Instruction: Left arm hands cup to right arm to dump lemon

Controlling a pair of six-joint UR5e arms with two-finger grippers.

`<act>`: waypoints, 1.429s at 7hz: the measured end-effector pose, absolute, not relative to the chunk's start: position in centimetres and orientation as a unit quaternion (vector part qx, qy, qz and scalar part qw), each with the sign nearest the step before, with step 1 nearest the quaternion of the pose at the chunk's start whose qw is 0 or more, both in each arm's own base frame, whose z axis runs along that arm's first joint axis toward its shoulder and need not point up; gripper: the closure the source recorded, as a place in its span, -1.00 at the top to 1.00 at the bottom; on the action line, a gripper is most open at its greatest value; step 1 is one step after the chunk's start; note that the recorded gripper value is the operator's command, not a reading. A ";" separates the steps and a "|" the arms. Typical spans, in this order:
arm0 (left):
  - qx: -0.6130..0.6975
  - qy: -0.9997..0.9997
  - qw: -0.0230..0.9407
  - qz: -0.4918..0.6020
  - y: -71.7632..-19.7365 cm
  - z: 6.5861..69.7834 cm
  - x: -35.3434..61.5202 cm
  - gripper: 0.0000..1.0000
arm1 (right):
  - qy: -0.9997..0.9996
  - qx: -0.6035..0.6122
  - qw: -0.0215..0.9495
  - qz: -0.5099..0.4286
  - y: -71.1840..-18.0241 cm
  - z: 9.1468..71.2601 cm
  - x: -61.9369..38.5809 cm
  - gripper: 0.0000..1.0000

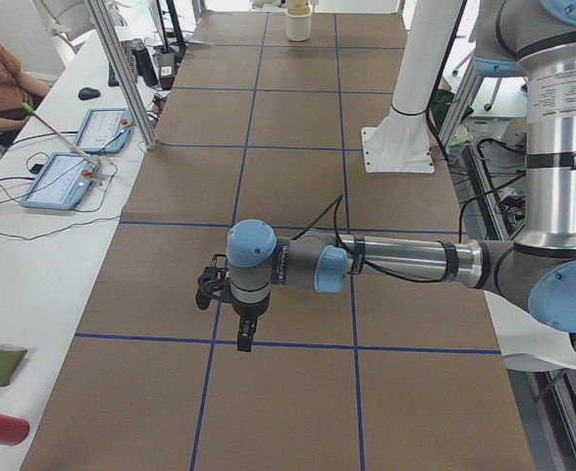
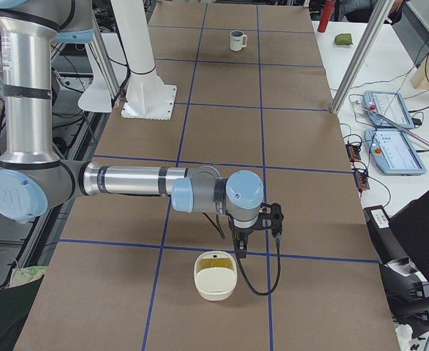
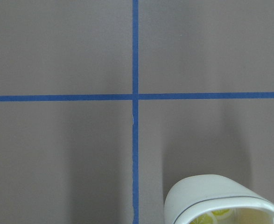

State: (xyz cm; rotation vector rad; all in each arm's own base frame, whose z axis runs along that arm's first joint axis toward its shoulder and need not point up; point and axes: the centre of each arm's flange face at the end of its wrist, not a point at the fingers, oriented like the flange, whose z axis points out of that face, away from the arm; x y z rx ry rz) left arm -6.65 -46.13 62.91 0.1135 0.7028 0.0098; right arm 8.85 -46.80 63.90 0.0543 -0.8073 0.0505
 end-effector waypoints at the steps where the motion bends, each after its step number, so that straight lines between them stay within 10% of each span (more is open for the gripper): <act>1: 0.052 0.343 0.938 -0.002 -46.2 63.0 -6.7 1.00 | -0.393 0.027 0.919 0.025 -46.8 63.9 8.9 1.00; 10: 0.050 0.342 0.938 -0.007 -46.2 63.1 -6.7 1.00 | -0.393 0.028 0.919 0.026 -46.9 63.8 9.1 1.00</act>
